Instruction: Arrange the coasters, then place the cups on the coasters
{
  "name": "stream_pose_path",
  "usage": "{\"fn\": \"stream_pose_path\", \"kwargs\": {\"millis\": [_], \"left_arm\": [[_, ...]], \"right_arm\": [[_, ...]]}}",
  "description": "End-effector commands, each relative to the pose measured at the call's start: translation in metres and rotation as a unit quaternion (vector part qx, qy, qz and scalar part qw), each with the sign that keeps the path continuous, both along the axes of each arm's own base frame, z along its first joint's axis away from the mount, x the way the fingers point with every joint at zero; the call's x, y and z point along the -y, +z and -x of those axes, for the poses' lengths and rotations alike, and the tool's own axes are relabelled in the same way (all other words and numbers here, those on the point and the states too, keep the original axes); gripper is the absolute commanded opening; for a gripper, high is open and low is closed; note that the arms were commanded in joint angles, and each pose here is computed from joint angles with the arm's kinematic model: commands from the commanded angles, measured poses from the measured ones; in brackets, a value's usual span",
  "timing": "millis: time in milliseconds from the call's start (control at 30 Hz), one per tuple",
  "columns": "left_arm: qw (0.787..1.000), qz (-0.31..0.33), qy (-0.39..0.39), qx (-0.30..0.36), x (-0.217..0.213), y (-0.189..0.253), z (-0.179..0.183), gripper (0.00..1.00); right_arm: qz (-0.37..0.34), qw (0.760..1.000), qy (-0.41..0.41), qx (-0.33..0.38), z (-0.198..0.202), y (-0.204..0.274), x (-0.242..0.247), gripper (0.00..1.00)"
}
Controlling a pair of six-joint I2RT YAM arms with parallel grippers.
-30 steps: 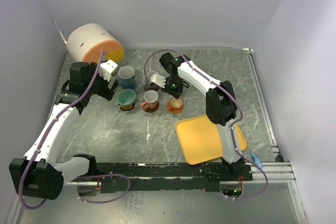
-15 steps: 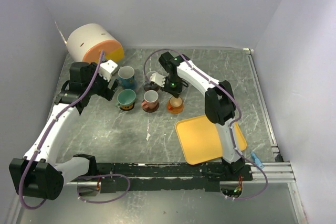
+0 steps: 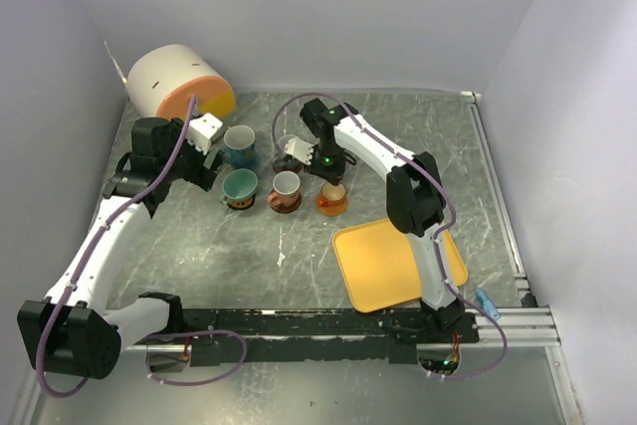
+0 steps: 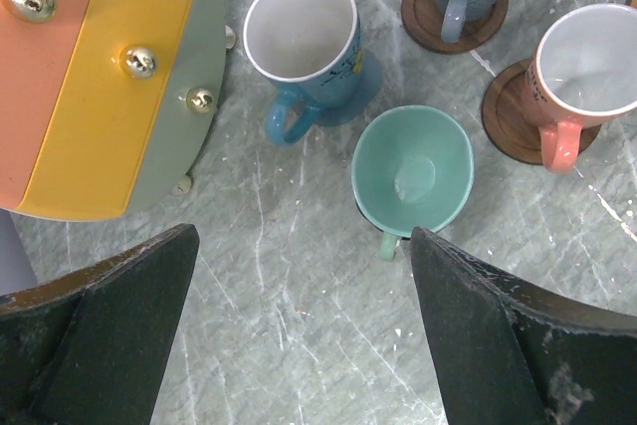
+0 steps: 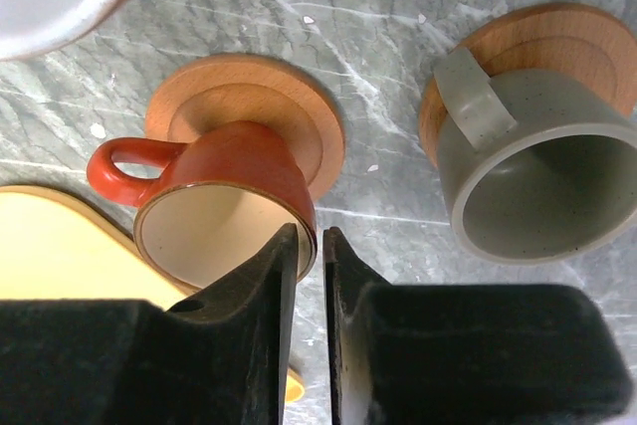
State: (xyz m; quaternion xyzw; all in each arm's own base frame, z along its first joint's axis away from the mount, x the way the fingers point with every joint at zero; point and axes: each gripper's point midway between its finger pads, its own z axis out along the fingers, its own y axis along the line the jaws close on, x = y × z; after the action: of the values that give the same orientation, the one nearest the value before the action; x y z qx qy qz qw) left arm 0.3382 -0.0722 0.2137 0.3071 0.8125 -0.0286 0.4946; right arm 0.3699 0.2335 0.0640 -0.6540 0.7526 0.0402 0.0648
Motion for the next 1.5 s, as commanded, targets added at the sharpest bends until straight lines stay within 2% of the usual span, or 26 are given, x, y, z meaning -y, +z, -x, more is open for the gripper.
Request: {"fn": "stream_pose_path", "kwargs": {"millis": [0, 100, 333, 700, 933, 1067, 1200, 1333, 1467], "left_arm": [[1.000, 0.007, -0.002, 0.010, 0.000, 0.006, 0.000, 0.99], [1.000, 0.007, -0.002, 0.010, 0.000, 0.005, 0.000, 0.99], [1.000, 0.006, 0.001, 0.012, -0.001, 0.006, 0.000, 0.99], [1.000, 0.012, 0.009, 0.013, -0.003, 0.008, 0.000, 0.99], [0.998, 0.010, 0.057, 0.031, -0.020, 0.018, -0.007, 0.99], [0.993, 0.005, 0.111, 0.051, -0.039, 0.028, -0.016, 0.99], [0.986, 0.003, 0.153, 0.069, -0.055, 0.038, -0.023, 0.99], [0.980, 0.010, 0.183, 0.076, -0.066, 0.047, -0.031, 0.99], [0.978, 0.026, 0.198, 0.067, -0.071, 0.051, -0.038, 0.99]], "right_arm": [[0.001, 1.000, -0.001, 0.013, -0.006, 0.006, -0.002, 0.21], [-0.002, 1.000, -0.004, 0.016, -0.007, 0.009, -0.002, 0.28], [-0.020, 0.999, -0.015, 0.034, -0.007, 0.028, -0.004, 0.36], [-0.081, 0.990, -0.042, 0.106, -0.012, 0.088, -0.011, 0.44], [-0.114, 0.968, -0.143, 0.171, -0.031, 0.118, 0.019, 0.49], [-0.155, 0.935, -0.247, 0.203, -0.053, 0.142, 0.068, 0.51], [-0.195, 0.878, -0.357, 0.254, -0.068, 0.169, 0.135, 0.54], [-0.216, 0.821, -0.431, 0.305, -0.064, 0.188, 0.189, 0.74], [-0.213, 0.785, -0.472, 0.341, -0.053, 0.192, 0.218, 0.93]]}}
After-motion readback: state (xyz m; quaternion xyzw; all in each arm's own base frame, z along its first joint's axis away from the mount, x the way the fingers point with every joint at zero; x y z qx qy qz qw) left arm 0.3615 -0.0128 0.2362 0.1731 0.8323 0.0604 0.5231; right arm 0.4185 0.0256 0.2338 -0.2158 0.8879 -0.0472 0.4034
